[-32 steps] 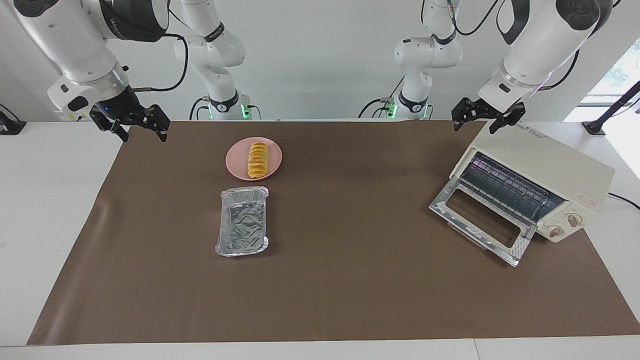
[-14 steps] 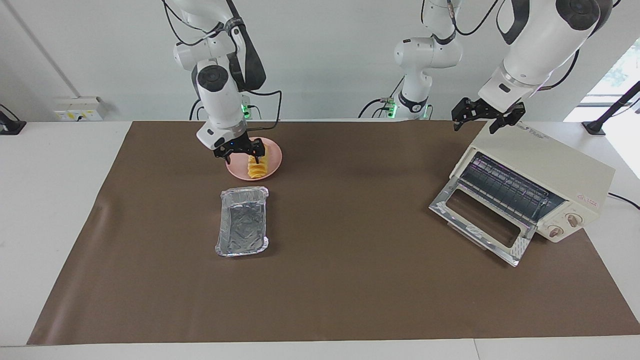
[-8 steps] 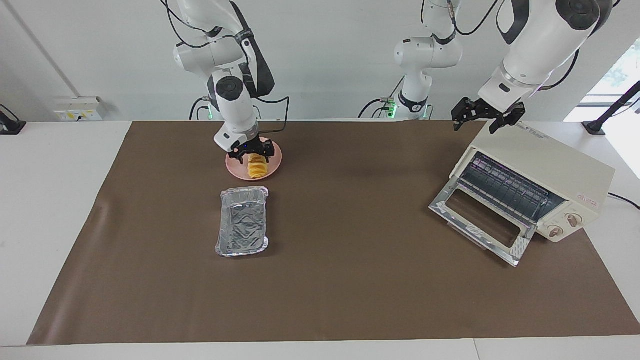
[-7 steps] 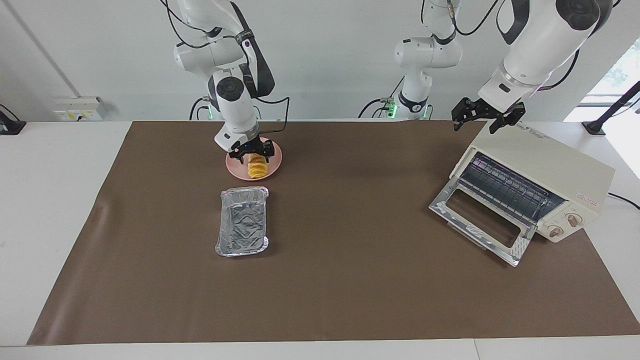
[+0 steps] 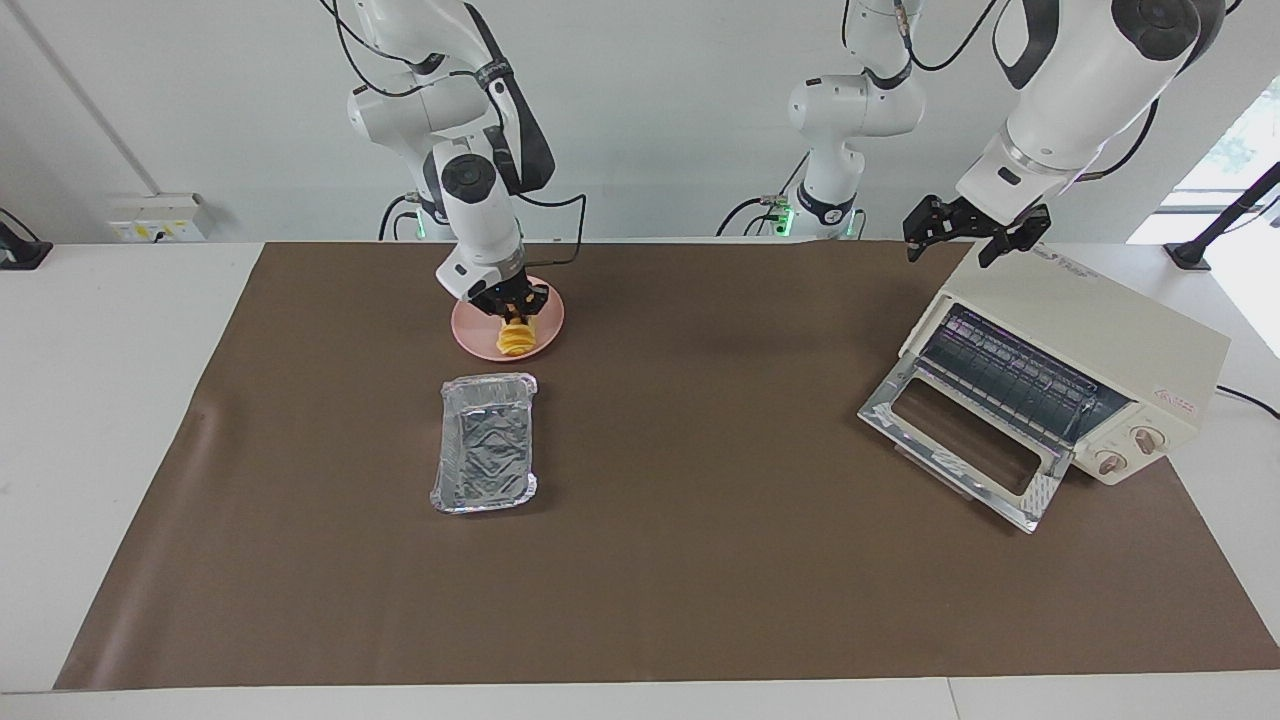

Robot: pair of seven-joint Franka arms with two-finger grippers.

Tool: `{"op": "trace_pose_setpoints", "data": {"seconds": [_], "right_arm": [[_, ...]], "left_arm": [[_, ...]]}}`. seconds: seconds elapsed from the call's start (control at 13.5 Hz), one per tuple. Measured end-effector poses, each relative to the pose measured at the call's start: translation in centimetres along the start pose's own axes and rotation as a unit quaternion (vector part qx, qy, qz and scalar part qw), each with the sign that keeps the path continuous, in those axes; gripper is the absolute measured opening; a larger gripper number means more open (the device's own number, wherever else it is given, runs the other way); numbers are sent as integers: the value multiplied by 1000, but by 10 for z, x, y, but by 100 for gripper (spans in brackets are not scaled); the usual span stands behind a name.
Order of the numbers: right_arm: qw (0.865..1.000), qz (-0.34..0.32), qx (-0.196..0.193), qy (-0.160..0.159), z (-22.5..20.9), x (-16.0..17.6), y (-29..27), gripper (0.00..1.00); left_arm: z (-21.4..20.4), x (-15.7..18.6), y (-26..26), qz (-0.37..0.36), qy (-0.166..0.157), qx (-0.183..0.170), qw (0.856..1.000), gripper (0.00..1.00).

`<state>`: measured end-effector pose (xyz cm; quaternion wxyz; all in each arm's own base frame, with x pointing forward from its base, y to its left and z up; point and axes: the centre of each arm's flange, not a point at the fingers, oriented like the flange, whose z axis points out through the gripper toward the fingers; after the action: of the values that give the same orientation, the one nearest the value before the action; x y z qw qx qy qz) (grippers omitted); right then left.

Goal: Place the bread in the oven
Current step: 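Grasp the bread rolls with the right gripper, then lift the bread with the right gripper over the foil tray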

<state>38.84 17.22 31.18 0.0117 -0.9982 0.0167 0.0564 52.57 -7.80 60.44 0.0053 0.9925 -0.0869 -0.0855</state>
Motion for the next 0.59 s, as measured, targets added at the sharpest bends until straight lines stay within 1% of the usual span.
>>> {"op": "trace_pose_setpoints", "data": {"seconds": [0.15, 0.22, 0.3, 0.37, 0.44, 0.59], "right_arm": [[1000, 1, -2, -8, -8, -1, -2, 15], [1000, -1, -4, -15, -21, -1, -4, 15], [1000, -2, -3, -20, -43, 2, -6, 14], [1000, -3, 2, -15, -73, 9, -6, 11], [1000, -8, 10, -5, -108, 22, 3, 9], [999, -25, 25, 22, -169, 62, 46, 9]], "left_arm": [[0, 0, 0, 0, 0, 0, 1000, 100], [0, 0, 0, 0, 0, 0, 1000, 100], [0, 0, 0, 0, 0, 0, 1000, 100], [0, 0, 0, 0, 0, 0, 1000, 100], [0, 0, 0, 0, 0, 0, 1000, 100], [0, 0, 0, 0, 0, 0, 1000, 100]]}}
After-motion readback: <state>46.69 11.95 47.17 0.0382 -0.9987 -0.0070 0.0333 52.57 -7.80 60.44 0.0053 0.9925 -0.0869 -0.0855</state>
